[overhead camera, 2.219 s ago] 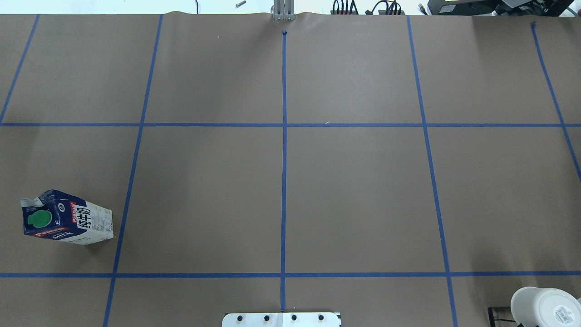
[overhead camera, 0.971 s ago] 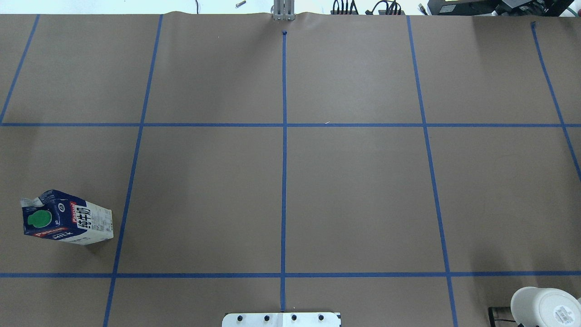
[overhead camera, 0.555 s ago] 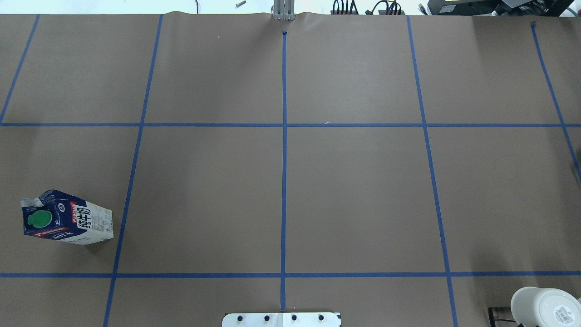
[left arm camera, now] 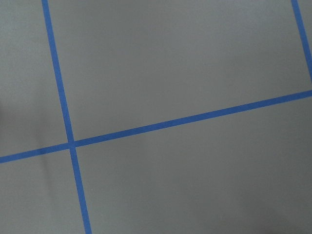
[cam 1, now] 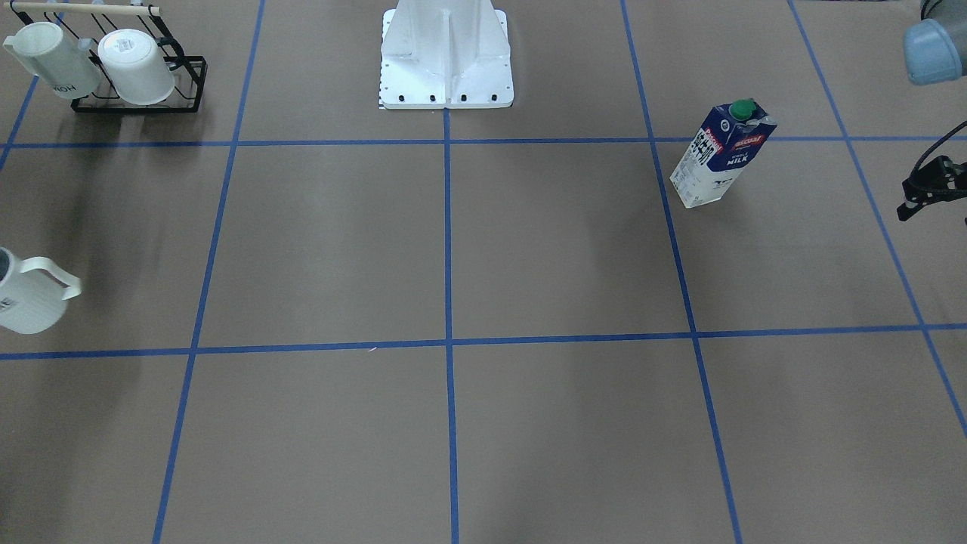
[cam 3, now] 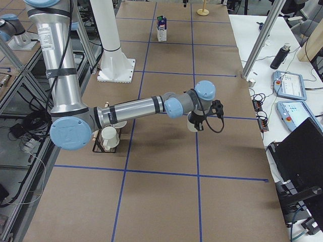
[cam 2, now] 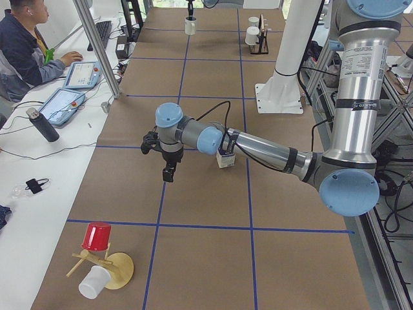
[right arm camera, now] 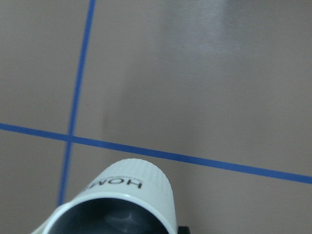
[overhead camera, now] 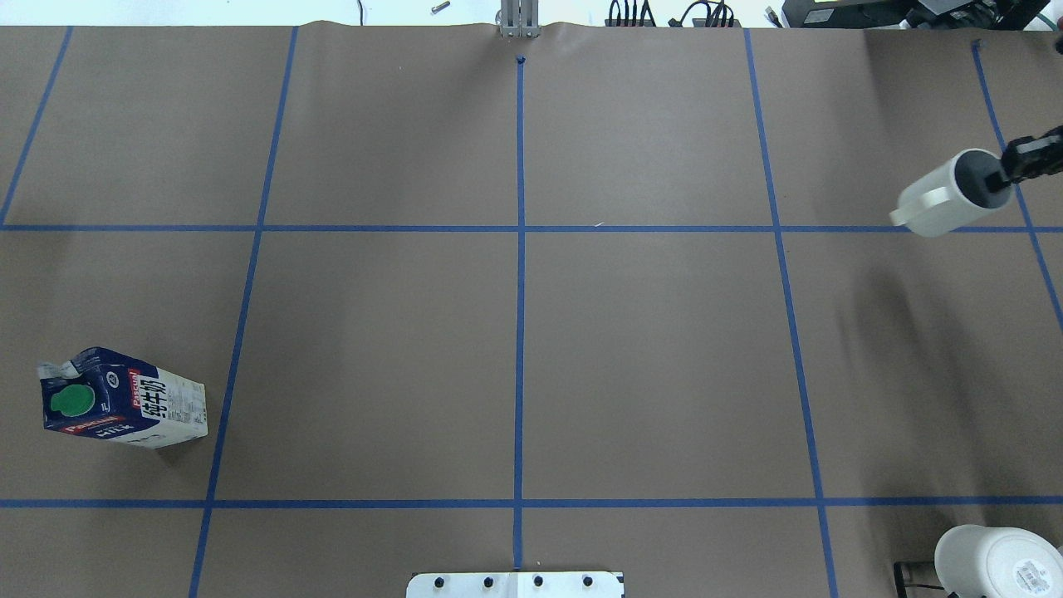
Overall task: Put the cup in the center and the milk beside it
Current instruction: 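Carry the white mug with the right gripper to the table center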
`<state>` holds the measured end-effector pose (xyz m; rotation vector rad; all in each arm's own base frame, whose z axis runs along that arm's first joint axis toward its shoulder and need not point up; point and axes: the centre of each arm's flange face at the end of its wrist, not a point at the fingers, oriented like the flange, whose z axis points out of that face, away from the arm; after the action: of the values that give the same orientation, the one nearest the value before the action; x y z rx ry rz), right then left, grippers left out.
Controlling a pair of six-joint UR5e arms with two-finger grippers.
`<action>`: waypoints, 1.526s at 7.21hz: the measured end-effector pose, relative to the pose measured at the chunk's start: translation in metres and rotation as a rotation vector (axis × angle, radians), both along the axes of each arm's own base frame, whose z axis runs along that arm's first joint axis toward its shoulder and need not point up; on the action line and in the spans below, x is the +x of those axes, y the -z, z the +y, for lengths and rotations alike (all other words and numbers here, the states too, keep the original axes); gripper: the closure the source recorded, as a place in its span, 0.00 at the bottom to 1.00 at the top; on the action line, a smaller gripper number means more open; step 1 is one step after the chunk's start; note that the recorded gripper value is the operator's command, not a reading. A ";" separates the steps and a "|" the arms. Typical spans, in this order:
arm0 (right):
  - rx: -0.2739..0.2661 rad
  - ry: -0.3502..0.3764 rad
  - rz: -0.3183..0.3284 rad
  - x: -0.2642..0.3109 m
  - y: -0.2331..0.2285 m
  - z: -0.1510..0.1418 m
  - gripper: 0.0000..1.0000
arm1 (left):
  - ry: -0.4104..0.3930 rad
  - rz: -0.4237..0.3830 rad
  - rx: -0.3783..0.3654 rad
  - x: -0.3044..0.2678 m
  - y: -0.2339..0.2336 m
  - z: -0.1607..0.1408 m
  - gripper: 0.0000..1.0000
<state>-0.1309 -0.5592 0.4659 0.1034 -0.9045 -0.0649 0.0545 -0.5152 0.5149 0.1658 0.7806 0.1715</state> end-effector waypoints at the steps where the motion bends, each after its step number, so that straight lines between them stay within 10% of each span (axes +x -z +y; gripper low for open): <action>1: -0.082 -0.056 -0.008 -0.073 0.062 0.000 1.00 | 0.000 0.000 0.001 0.000 0.000 0.001 0.02; 4: -0.160 -0.101 0.029 -0.241 0.205 0.026 1.00 | 0.000 0.001 0.005 -0.001 0.003 0.003 0.02; 8: 0.127 0.150 0.073 -0.344 0.270 0.016 1.00 | -0.007 0.021 -0.008 -0.002 0.000 0.014 0.02; 11: 0.173 0.195 0.059 -0.394 0.290 -0.012 1.00 | -0.013 0.034 -0.006 -0.001 0.003 0.015 0.02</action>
<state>-0.5253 -0.5714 0.1763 0.1732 -0.8469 -0.3267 0.0534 -0.5004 0.5122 0.1587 0.8166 0.1788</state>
